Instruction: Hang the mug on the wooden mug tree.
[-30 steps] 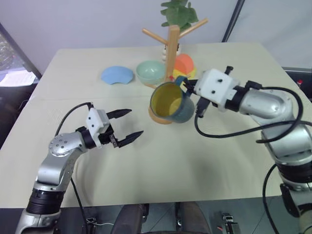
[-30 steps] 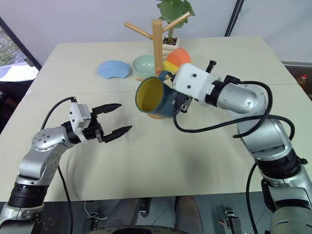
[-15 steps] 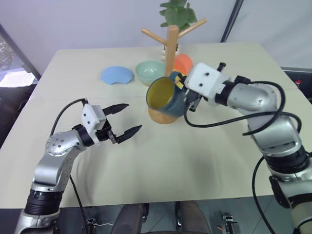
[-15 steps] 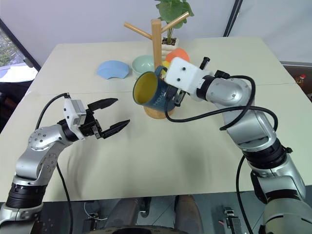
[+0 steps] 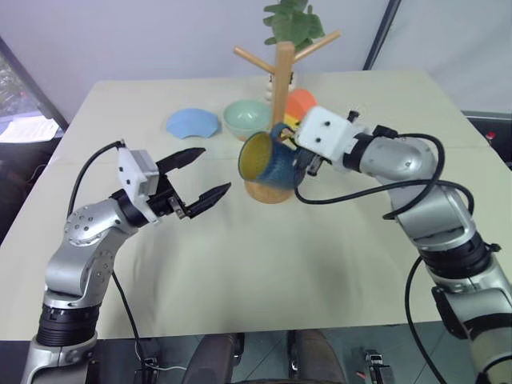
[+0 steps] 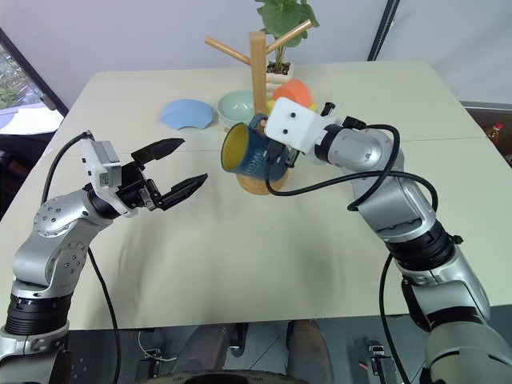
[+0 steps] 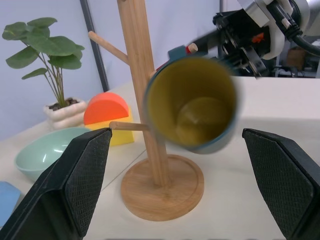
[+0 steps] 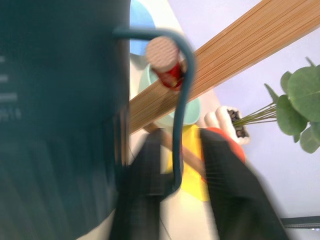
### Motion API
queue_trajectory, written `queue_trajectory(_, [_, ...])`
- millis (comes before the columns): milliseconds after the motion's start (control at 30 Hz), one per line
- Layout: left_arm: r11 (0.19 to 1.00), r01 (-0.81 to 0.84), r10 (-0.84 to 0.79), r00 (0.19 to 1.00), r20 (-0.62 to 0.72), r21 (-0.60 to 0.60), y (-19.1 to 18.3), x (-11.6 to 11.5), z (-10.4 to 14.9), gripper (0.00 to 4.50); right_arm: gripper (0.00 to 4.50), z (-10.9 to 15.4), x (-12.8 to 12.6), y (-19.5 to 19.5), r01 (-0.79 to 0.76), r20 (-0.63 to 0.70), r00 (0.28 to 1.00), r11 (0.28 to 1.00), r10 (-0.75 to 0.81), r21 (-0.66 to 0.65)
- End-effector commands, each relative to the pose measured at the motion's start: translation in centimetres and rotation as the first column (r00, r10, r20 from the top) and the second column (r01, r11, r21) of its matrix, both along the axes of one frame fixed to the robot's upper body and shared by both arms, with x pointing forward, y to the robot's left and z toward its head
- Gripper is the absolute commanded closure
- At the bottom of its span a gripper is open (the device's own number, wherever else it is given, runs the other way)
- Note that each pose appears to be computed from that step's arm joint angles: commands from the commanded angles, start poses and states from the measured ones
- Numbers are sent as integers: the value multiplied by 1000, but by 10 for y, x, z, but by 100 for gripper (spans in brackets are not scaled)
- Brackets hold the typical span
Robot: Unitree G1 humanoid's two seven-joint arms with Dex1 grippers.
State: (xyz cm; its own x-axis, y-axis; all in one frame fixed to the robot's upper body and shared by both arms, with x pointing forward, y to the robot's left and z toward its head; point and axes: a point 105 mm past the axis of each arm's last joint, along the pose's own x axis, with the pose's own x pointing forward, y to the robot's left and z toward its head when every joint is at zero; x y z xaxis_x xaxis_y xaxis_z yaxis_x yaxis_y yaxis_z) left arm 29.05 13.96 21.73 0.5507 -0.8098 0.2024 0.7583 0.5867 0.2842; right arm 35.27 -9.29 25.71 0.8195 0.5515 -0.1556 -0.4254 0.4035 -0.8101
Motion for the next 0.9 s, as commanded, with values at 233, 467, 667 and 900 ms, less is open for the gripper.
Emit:
queue_trajectory(233, [1000,-5,5,999,41,15,1,-3,9,0,146,42,-16,-17,-52,118,992,994,40,96])
queue_trajectory(467, [978,-207,204,977,-68,-29,28,16,-16,0,146,7,-24,-82,11,-93,995,842,47,540])
queue_trajectory(667, [856,-513,495,849,-187,-61,71,29,-63,0,146,-72,-25,-114,179,-243,970,608,23,773])
queue_trajectory(900, [778,-628,602,759,-247,-32,89,19,-94,0,146,-116,-25,-116,239,-318,948,597,28,766])
